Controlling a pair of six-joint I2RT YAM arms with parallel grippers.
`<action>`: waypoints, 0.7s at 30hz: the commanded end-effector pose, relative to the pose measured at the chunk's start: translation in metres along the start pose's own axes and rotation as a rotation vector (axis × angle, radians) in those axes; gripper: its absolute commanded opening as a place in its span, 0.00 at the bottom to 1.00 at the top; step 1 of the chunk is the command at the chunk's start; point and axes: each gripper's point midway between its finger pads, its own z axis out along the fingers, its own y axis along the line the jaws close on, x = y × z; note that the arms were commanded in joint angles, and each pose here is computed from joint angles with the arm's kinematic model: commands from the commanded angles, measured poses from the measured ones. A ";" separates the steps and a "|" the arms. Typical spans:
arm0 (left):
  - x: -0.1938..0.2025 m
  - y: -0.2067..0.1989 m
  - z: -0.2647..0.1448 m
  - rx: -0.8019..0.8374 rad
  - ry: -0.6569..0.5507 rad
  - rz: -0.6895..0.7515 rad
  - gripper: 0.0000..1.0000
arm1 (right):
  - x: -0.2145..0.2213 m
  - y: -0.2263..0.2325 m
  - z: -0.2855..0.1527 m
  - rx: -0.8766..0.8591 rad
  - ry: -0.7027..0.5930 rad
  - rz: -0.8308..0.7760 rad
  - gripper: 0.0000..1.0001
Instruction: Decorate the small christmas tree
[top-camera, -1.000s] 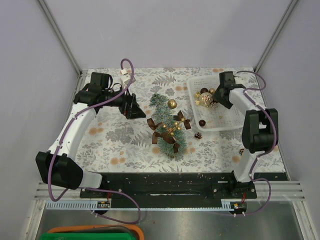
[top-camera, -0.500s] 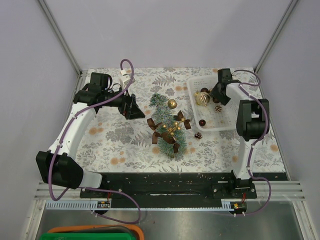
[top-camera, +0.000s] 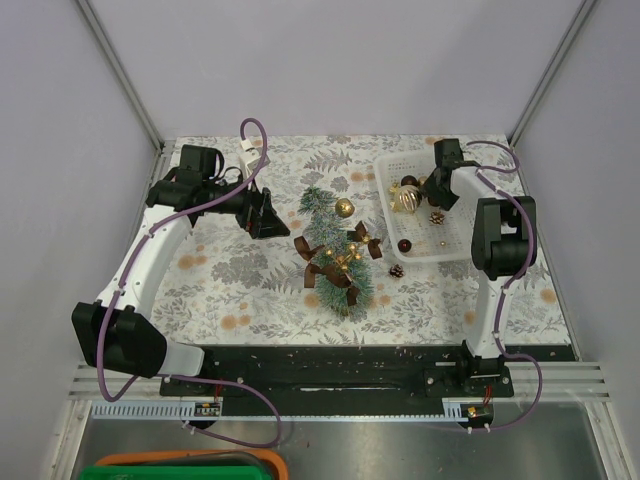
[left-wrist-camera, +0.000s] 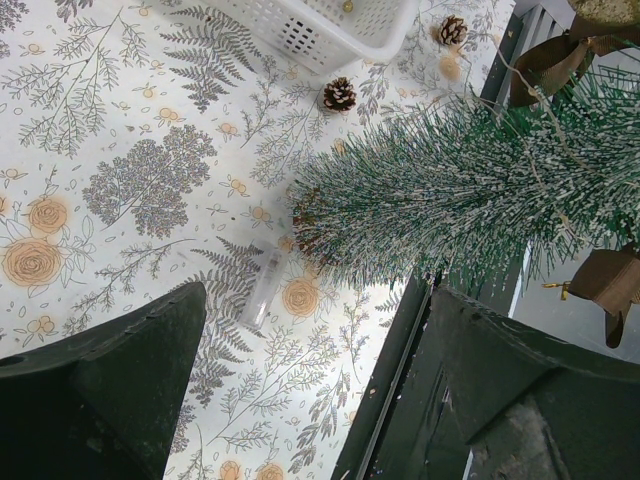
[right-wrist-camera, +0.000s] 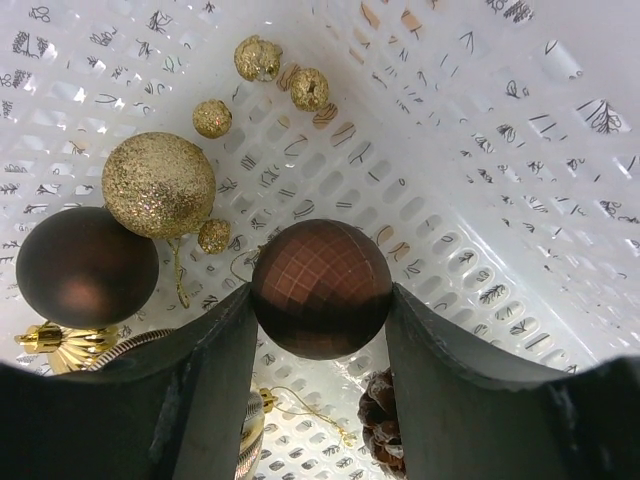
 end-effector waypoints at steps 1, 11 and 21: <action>-0.008 0.001 -0.004 -0.005 -0.024 0.048 0.99 | -0.022 0.002 -0.010 0.002 -0.080 -0.010 0.52; -0.006 0.001 -0.002 0.003 -0.022 0.045 0.99 | -0.038 0.007 -0.042 -0.063 -0.141 -0.006 0.40; -0.007 -0.002 -0.003 0.013 -0.026 0.047 0.99 | -0.042 0.012 -0.087 -0.169 -0.165 0.020 0.39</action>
